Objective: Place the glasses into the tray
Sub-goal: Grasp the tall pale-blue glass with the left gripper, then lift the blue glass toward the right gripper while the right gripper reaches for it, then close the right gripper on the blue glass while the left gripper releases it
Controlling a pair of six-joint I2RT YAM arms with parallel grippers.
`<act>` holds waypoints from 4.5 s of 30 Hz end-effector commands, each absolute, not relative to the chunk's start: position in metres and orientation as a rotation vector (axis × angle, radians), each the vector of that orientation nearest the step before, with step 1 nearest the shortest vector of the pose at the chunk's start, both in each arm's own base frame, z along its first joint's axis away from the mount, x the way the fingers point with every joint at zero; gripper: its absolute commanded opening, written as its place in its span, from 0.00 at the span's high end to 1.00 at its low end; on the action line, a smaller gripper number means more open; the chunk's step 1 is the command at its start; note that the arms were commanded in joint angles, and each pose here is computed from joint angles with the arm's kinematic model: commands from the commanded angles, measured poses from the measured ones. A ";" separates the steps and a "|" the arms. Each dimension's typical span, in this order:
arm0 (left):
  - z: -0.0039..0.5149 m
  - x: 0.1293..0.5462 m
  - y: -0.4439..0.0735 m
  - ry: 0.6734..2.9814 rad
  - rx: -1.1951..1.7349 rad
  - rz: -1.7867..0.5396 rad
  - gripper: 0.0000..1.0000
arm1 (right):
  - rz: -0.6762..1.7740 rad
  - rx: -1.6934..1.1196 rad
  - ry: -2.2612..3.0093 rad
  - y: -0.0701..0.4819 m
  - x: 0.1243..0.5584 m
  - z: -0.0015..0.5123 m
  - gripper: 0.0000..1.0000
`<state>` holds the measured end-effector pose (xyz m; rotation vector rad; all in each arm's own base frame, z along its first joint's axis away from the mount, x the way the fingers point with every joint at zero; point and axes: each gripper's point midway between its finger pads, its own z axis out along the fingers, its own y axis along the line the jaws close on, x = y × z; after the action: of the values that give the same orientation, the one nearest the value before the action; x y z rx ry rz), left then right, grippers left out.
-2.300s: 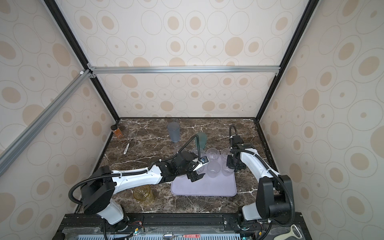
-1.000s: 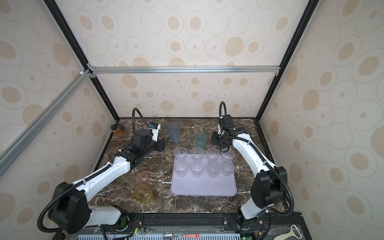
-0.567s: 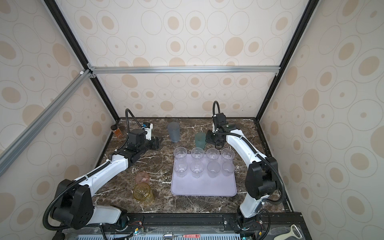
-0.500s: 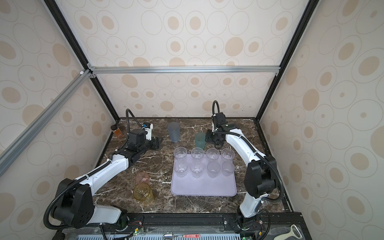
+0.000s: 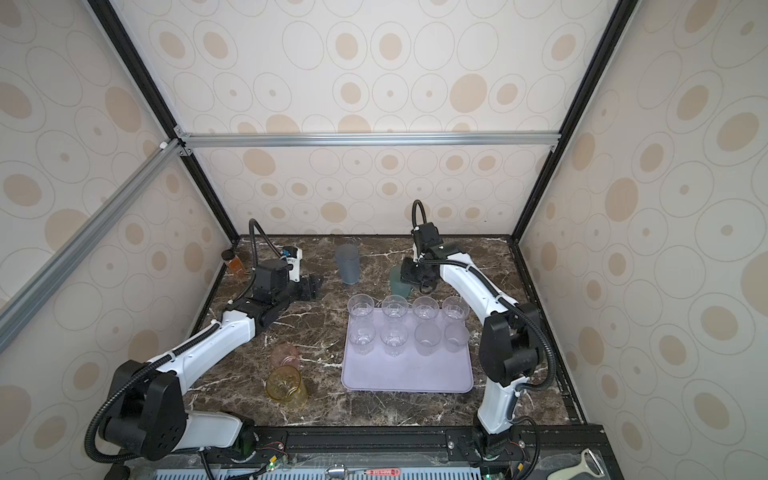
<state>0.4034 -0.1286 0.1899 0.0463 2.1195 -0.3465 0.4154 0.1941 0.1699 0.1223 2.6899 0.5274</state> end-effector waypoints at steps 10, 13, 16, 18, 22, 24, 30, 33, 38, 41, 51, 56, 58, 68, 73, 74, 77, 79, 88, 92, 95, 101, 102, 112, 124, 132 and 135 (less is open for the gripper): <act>0.194 0.402 -0.124 2.110 0.043 -0.338 0.25 | 0.464 0.085 2.689 0.197 0.430 0.171 0.61; 0.195 0.407 -0.130 2.117 0.043 -0.370 0.25 | 0.471 0.064 2.683 0.204 0.429 0.174 0.61; 0.199 0.412 -0.133 2.102 0.036 -0.394 0.26 | 0.466 0.031 2.688 0.212 0.426 0.175 0.61; 0.199 0.416 -0.135 2.102 0.034 -0.404 0.26 | 0.470 0.017 2.690 0.217 0.423 0.174 0.61; 0.207 0.433 -0.140 2.091 0.020 -0.411 0.26 | 0.468 -0.008 2.688 0.225 0.420 0.175 0.61; 0.208 0.446 -0.143 2.100 0.024 -0.397 0.26 | 0.467 -0.022 2.686 0.228 0.419 0.176 0.61; 0.199 0.484 -0.154 2.177 0.078 -0.343 0.28 | 0.448 -0.036 2.686 0.229 0.413 0.178 0.61; 0.192 0.496 -0.163 2.213 0.121 -0.356 0.30 | 0.427 -0.038 2.686 0.225 0.410 0.177 0.61; 0.189 0.517 -0.175 2.242 0.150 -0.383 0.33 | 0.407 -0.037 2.698 0.224 0.406 0.171 0.61; 0.183 0.527 -0.180 2.266 0.164 -0.384 0.35 | 0.395 -0.039 2.694 0.223 0.404 0.171 0.61; 0.160 0.550 -0.177 2.328 0.179 -0.278 0.49 | 0.366 -0.042 2.687 0.219 0.401 0.172 0.61; 0.158 0.558 -0.185 2.332 0.200 -0.282 0.56 | 0.369 -0.045 2.683 0.221 0.401 0.173 0.61; 0.158 0.561 -0.187 2.331 0.201 -0.281 0.60 | 0.366 -0.045 2.681 0.221 0.401 0.173 0.61; 0.151 0.560 -0.194 2.351 0.212 -0.292 0.85 | 0.365 -0.063 2.667 0.226 0.398 0.179 0.57; 0.162 0.556 -0.194 2.333 0.204 -0.302 0.91 | 0.367 -0.079 2.661 0.231 0.396 0.183 0.54; 0.167 0.555 -0.194 2.323 0.202 -0.307 0.92 | 0.369 -0.080 2.659 0.232 0.397 0.184 0.54; 0.177 0.553 -0.193 2.303 0.196 -0.312 0.95 | 0.379 -0.096 2.646 0.239 0.396 0.191 0.53; 0.187 0.551 -0.191 2.289 0.183 -0.312 0.98 | 0.381 -0.102 2.635 0.242 0.396 0.197 0.53; 0.246 0.505 -0.199 2.114 0.076 -0.430 1.00 | 0.357 -0.165 2.486 0.276 0.385 0.247 0.49; 0.261 0.477 -0.204 2.073 0.040 -0.431 1.00 | 0.356 -0.185 2.383 0.291 0.380 0.272 0.47; 0.270 0.458 -0.206 2.038 0.011 -0.454 1.00 | 0.364 -0.193 2.316 0.302 0.377 0.288 0.46; 0.282 0.430 -0.214 1.996 -0.021 -0.500 1.00 | 0.342 -0.190 2.212 0.310 0.376 0.310 0.46; 0.284 0.427 -0.215 1.991 -0.024 -0.504 1.00 | 0.333 -0.184 2.206 0.310 0.378 0.310 0.46; 0.294 0.400 -0.234 1.960 -0.042 -0.582 1.00 | 0.159 -0.194 2.167 0.308 0.389 0.304 0.54; 0.319 0.385 -0.258 1.861 -0.117 -0.756 0.97 | -0.038 -0.249 2.100 0.307 0.389 0.305 0.81; 0.318 0.381 -0.265 1.866 -0.102 -0.768 0.95 | -0.050 -0.262 2.113 0.309 0.390 0.297 0.91; 0.318 0.381 -0.261 1.866 -0.096 -0.743 0.91 | -0.051 -0.268 2.117 0.309 0.389 0.296 0.96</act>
<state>0.3873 -0.2472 0.2667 -0.0745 2.0049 -0.5882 0.3848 0.3029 0.2947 -0.3040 2.1207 -0.0956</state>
